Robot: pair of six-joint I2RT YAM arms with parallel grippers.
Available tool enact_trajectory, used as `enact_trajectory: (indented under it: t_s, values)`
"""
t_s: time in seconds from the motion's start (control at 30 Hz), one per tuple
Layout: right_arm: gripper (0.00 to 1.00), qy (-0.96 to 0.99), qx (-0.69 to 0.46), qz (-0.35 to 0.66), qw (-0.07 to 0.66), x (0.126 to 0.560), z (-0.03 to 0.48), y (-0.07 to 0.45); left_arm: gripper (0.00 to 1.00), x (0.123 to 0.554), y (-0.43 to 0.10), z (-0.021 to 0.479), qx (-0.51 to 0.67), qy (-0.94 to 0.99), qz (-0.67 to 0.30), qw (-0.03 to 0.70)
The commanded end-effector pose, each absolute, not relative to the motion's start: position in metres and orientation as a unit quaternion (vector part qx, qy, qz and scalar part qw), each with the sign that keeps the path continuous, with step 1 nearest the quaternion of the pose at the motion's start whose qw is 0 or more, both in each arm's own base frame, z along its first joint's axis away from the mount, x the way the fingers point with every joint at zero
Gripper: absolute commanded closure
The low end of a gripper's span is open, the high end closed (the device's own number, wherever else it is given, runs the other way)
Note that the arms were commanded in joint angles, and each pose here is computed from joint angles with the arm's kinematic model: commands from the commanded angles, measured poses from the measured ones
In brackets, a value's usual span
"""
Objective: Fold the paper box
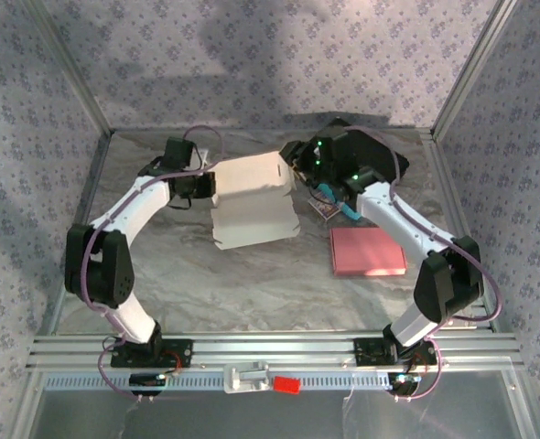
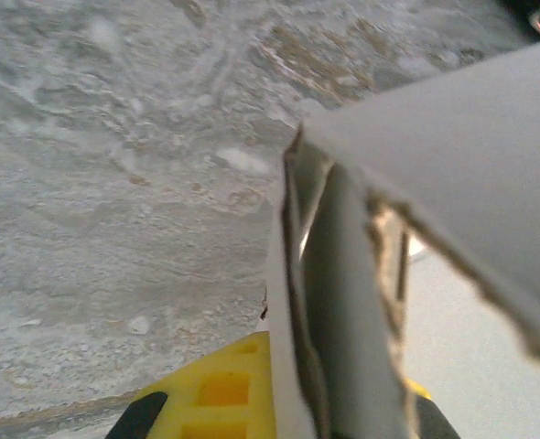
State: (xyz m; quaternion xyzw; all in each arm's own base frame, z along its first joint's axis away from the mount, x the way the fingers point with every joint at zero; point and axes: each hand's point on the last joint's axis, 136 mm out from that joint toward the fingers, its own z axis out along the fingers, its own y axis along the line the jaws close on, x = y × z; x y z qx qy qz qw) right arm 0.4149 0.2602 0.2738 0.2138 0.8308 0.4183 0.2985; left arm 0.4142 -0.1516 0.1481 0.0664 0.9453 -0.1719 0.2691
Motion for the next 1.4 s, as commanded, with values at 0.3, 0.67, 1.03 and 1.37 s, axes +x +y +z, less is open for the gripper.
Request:
enact_trajectory:
  t_s: [0.3, 0.67, 1.03, 1.37]
  values:
    - [0.52, 0.911, 0.156, 0.289, 0.251, 0.427, 0.238, 0.247, 1.00, 0.396, -0.173, 0.148, 0.116, 0.945, -0.221, 0.211]
    - [0.58, 0.913, 0.103, 0.283, 0.273, 0.452, 0.247, 0.246, 1.00, 0.393, -0.175, 0.147, 0.119, 0.944, -0.228, 0.207]
    - [0.60, 0.920, 0.069, 0.301, 0.242, 0.457, 0.238, 0.265, 1.00, 0.394, -0.176, 0.150, 0.119, 0.943, -0.227, 0.210]
    - [0.57, 0.905, 0.017, 0.335, 0.261, 0.435, 0.270, 0.245, 1.00, 0.393, -0.180, 0.154, 0.129, 0.937, -0.245, 0.212]
